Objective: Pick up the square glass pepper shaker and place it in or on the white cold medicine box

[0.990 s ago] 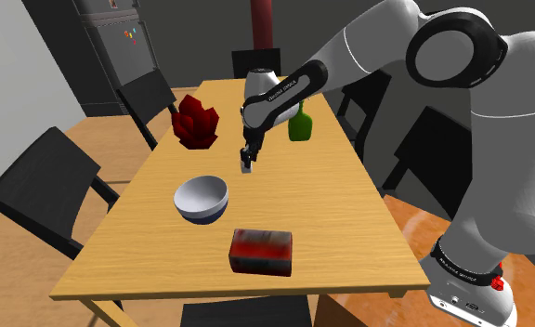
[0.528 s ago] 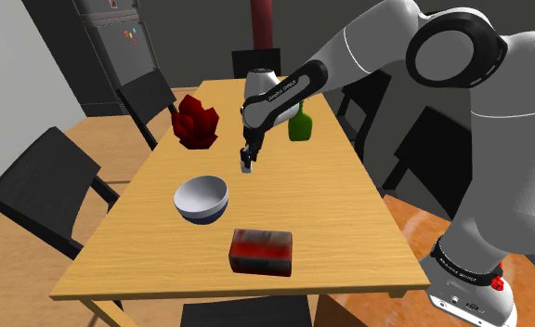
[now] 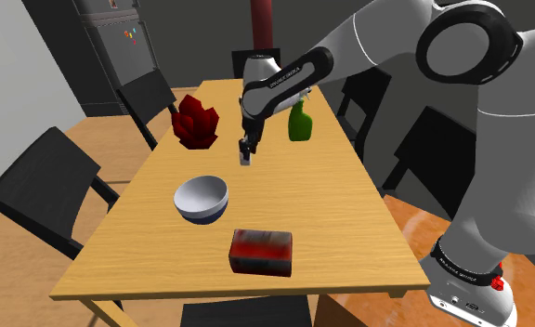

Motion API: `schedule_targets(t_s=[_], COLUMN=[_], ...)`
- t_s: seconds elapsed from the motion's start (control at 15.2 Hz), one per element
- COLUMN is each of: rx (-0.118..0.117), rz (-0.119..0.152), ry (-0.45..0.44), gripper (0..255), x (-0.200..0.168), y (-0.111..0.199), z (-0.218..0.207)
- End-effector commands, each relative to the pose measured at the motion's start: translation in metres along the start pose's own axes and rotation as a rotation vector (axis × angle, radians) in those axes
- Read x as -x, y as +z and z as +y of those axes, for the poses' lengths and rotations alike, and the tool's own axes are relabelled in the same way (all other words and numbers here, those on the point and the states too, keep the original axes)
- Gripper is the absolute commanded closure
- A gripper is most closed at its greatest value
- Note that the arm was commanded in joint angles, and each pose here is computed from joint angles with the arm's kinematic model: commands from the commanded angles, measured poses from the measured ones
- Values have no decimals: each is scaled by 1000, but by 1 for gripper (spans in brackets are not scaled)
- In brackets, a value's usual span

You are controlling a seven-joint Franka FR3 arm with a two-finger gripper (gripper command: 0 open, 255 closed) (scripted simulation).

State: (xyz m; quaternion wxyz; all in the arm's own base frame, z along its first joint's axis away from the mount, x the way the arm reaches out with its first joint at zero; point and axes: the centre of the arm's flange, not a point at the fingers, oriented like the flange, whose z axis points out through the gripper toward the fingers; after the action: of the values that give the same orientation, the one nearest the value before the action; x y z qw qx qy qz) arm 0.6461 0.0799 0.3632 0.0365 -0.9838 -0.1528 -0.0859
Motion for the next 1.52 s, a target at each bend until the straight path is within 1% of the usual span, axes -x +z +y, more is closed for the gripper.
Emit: schedule_targets(t_s=[0.0,1.32,1.45], rx=[0,0,0], rz=[-1,-1,-1], ry=[0,0,0], gripper=[255,255,255], x=[-2,-21,-6], y=[-10,-113,-115], z=[-1,-5,-27])
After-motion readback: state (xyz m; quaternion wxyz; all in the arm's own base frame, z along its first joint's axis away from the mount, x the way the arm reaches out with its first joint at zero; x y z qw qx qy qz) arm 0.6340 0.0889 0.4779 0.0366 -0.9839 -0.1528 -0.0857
